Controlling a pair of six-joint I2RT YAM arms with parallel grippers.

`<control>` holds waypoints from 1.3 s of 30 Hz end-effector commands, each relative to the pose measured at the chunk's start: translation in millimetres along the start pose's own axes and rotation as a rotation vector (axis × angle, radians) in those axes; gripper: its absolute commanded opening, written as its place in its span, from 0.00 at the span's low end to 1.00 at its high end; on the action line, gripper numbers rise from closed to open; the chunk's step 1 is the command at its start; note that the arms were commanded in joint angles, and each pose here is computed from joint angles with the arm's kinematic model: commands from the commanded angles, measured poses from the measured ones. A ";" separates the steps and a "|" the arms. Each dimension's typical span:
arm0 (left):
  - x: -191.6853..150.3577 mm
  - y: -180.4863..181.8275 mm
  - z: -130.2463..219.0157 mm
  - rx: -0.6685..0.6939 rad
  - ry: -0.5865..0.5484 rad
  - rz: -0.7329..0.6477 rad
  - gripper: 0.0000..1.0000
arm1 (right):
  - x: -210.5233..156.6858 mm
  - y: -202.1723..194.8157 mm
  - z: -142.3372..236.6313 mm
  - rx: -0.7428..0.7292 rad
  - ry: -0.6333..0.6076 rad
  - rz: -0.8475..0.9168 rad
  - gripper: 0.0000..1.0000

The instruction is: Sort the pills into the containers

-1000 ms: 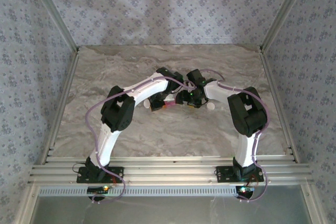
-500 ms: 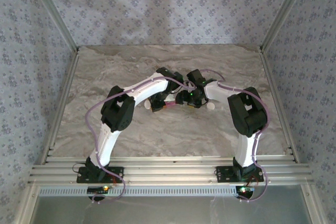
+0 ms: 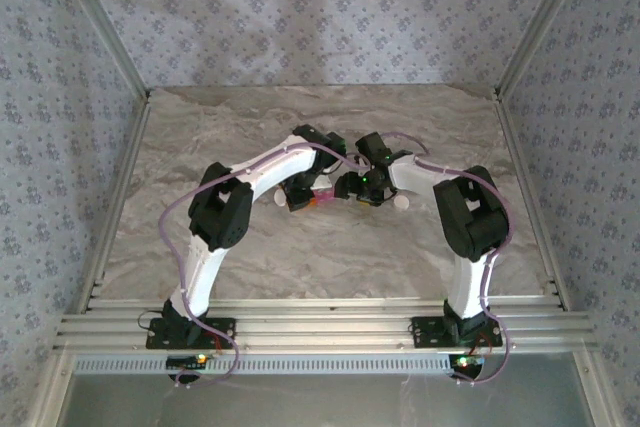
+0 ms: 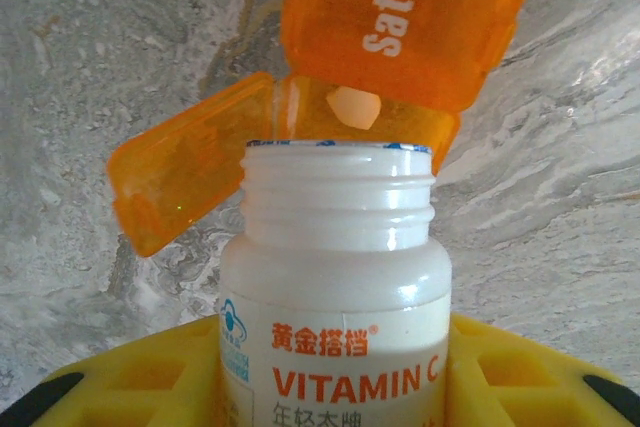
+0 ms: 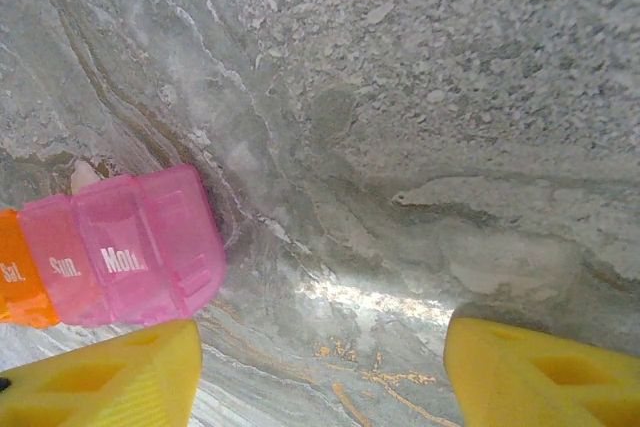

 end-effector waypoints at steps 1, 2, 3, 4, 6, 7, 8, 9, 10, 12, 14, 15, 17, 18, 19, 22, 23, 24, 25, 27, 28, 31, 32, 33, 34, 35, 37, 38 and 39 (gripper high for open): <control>0.1 11.8 29.1 0.011 -0.088 0.039 0.00 | -20.8 8.9 -28.8 0.033 0.054 0.015 0.68; -0.5 13.2 29.4 0.010 -0.089 0.044 0.00 | -21.0 8.4 -28.9 0.032 0.054 0.013 0.68; -0.9 13.9 29.6 0.004 -0.092 0.046 0.00 | -20.9 8.3 -29.1 0.032 0.054 0.012 0.68; -0.9 13.6 29.7 0.000 -0.094 0.048 0.00 | -21.8 8.1 -29.5 0.032 0.056 0.012 0.68; -0.5 12.5 30.1 -0.015 -0.100 0.049 0.00 | -21.7 7.7 -29.6 0.031 0.056 0.012 0.68; -0.4 10.9 30.0 -0.022 -0.100 0.044 0.00 | -22.3 7.8 -29.8 0.031 0.058 0.012 0.68; -0.3 10.0 30.2 -0.028 -0.100 0.041 0.00 | -21.8 7.6 -29.8 0.031 0.057 0.012 0.68; -0.7 9.0 28.6 -0.026 -0.094 0.032 0.00 | -21.6 7.6 -29.8 0.031 0.057 0.012 0.68; -0.7 8.0 27.3 -0.018 -0.088 0.024 0.00 | -22.0 7.2 -30.3 0.030 0.058 0.011 0.68; -0.7 5.9 23.9 -0.014 -0.077 0.012 0.00 | -22.0 7.4 -30.6 0.033 0.060 0.012 0.68; -0.2 5.1 21.3 0.000 -0.066 0.002 0.00 | -21.5 7.5 -30.5 0.034 0.062 0.013 0.68; 0.5 5.0 20.5 0.008 -0.063 -0.004 0.00 | -21.3 7.5 -30.7 0.033 0.063 0.014 0.68; 1.6 4.6 19.1 0.023 -0.058 -0.013 0.00 | -20.9 7.3 -30.6 0.034 0.065 0.015 0.68; 1.6 5.2 17.7 0.037 -0.051 -0.020 0.00 | -20.1 6.9 -30.5 0.035 0.065 0.014 0.68; 1.4 6.0 16.0 0.048 -0.044 -0.027 0.00 | -19.6 7.7 -30.2 0.036 0.064 0.017 0.68; 0.9 3.7 12.4 0.063 -0.033 -0.046 0.00 | -18.9 7.0 -30.5 0.038 0.065 0.015 0.68; 1.0 2.4 12.1 0.066 -0.031 -0.054 0.00 | -18.3 7.2 -30.3 0.039 0.065 0.016 0.68; 0.7 1.8 10.6 0.069 -0.026 -0.059 0.00 | -18.1 7.1 -30.5 0.040 0.065 0.016 0.68; 0.5 1.2 10.1 0.074 -0.023 -0.065 0.00 | -18.3 7.1 -30.4 0.040 0.066 0.017 0.68; -0.5 -0.2 7.8 0.076 -0.014 -0.076 0.00 | -18.5 6.5 -31.1 0.041 0.068 0.016 0.68; -0.3 -1.1 7.3 0.073 -0.014 -0.080 0.00 | -18.4 6.7 -31.2 0.043 0.068 0.016 0.68; -0.5 -3.4 5.6 0.077 -0.008 -0.092 0.00 | -18.7 5.9 -31.8 0.043 0.071 0.016 0.68; -0.7 -4.5 4.2 0.078 -0.004 -0.097 0.00 | -18.9 6.0 -32.1 0.045 0.071 0.017 0.68; -0.9 -4.4 3.4 0.082 0.000 -0.100 0.00 | -19.0 5.4 -32.4 0.045 0.074 0.015 0.68; -1.1 -4.8 2.4 0.085 0.004 -0.105 0.00 | -18.6 5.6 -32.5 0.046 0.072 0.015 0.68; -0.9 -5.8 1.1 0.088 0.008 -0.111 0.00 | -18.3 5.4 -32.6 0.048 0.072 0.014 0.68; -1.2 -6.7 -1.6 0.092 0.016 -0.117 0.00 | -18.0 5.5 -33.0 0.051 0.071 0.013 0.68; -1.8 -7.5 -3.3 0.091 0.021 -0.120 0.00 | -17.6 5.4 -33.0 0.052 0.070 0.013 0.68; -1.8 -8.2 -4.3 0.090 0.024 -0.122 0.00 | -17.4 5.5 -33.0 0.053 0.069 0.013 0.68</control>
Point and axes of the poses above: each hand's point on the last joint's axis, 136 mm out from that joint toward the fingers, its own z axis back along the fingers, its own y axis along the line the jaws close on, x = y × z, the point moved 2 cm from there along z, back along the fingers, and after that the axes turned 7 degrees about z, right-handed, at the moved point
